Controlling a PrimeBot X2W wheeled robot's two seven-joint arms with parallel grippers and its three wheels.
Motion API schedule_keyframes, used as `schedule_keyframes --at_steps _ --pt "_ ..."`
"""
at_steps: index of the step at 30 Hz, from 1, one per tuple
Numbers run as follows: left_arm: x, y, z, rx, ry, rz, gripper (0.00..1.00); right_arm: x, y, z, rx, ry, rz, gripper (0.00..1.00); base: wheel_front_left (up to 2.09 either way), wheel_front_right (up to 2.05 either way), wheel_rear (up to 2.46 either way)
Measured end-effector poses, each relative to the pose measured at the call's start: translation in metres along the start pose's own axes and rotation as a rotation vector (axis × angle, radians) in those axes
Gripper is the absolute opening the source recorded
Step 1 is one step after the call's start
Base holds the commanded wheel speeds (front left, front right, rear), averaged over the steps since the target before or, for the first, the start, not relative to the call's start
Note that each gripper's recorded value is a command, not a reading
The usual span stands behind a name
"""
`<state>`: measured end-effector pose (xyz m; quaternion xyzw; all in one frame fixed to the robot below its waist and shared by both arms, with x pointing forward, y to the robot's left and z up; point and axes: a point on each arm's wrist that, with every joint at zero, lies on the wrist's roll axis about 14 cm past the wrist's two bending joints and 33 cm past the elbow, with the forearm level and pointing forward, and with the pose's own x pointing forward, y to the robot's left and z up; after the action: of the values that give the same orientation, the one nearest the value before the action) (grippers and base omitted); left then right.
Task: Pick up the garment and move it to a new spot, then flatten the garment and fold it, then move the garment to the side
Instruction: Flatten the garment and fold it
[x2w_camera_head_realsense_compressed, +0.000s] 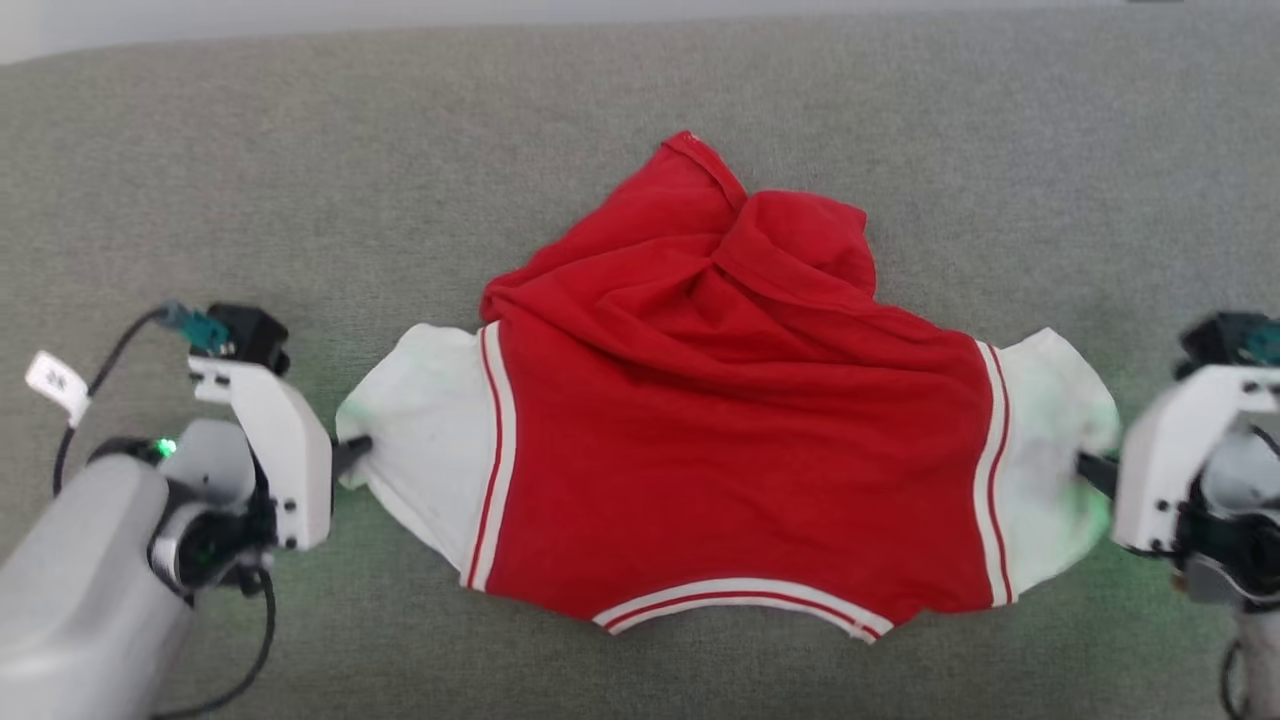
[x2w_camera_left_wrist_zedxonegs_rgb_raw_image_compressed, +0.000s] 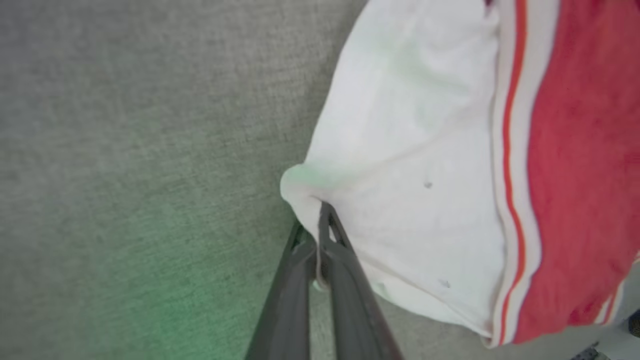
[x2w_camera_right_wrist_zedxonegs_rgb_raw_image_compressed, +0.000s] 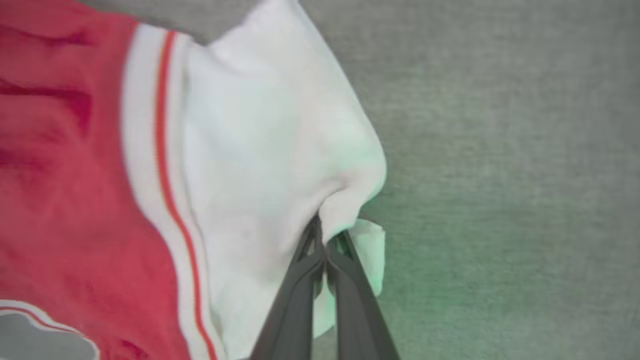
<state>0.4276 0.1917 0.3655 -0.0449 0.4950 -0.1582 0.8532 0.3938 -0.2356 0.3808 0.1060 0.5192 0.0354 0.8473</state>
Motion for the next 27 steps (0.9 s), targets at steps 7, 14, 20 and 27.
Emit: schedule_keyframes --at_steps 7,14,20,27 --pt "-0.053 -0.012 0.086 0.071 -0.205 0.023 0.0 -0.056 0.049 0.083 -0.099 -0.308 0.102 0.0 0.0 0.0 0.0" --pt "-0.125 -0.034 0.166 0.152 -0.425 0.052 0.0 -0.127 0.091 0.157 -0.199 -0.605 0.131 0.0 0.0 0.0 0.0" --pt "-0.181 -0.056 0.219 0.184 -0.612 0.049 0.0 -0.173 0.121 0.196 -0.26 -0.778 0.162 0.0 0.0 0.0 0.0" --pt "-0.233 -0.073 0.261 0.2 -0.775 0.046 0.0 -0.216 0.145 0.229 -0.33 -0.924 0.17 0.0 0.0 0.0 0.0"
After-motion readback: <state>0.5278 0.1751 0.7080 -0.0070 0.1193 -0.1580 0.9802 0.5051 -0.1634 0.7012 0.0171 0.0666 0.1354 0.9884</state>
